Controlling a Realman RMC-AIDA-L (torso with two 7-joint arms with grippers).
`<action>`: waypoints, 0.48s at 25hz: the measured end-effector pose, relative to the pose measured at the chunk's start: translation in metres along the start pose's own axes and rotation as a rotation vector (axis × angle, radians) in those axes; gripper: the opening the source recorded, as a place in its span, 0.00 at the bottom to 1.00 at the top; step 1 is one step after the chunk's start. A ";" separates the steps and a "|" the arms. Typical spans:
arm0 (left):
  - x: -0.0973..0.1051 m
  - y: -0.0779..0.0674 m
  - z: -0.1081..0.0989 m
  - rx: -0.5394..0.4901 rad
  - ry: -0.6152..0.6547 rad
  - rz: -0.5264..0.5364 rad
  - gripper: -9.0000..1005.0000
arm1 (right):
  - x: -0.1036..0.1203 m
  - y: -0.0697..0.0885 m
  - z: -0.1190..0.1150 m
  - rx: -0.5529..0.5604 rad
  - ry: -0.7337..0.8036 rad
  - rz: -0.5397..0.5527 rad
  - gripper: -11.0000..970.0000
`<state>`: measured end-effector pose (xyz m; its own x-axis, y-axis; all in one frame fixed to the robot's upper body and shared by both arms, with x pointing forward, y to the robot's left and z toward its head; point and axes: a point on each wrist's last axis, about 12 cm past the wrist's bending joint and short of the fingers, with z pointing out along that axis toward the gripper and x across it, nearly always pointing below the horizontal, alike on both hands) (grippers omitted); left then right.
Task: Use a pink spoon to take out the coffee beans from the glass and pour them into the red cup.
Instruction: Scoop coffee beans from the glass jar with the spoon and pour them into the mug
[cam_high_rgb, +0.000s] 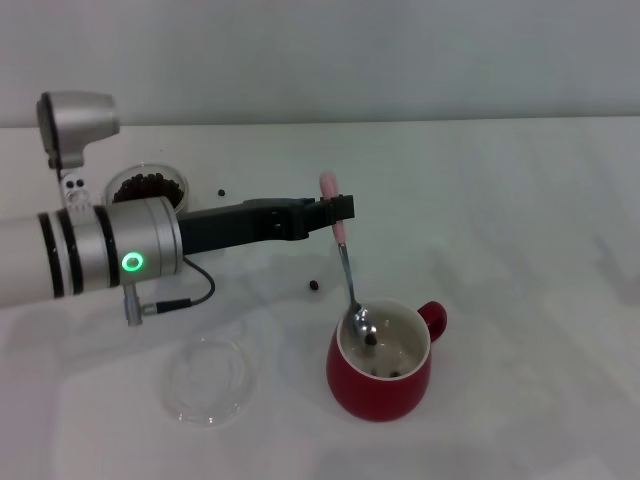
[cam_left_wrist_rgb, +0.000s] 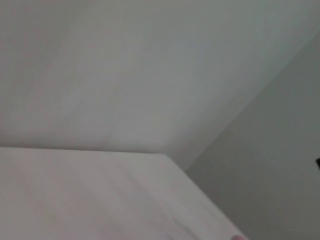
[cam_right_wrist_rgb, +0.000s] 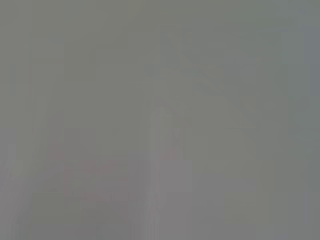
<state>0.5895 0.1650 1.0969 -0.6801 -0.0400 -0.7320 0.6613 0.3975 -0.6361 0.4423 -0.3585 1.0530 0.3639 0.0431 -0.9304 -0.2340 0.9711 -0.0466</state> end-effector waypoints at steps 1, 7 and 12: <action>-0.001 0.000 0.001 -0.005 0.006 0.011 0.13 | 0.000 0.000 0.000 -0.001 0.000 0.001 0.75; -0.026 -0.011 0.016 -0.005 0.053 0.140 0.13 | 0.000 0.001 0.000 -0.005 0.003 0.003 0.75; -0.043 -0.022 0.019 0.021 0.032 0.189 0.13 | 0.001 0.001 0.000 -0.003 0.007 0.003 0.75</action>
<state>0.6099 0.1410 1.1378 -0.5523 0.0633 -0.8312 0.7847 0.3759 -0.4928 0.4424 -0.3578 1.0521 0.3572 0.0440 -0.9330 -0.2375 0.9703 -0.0451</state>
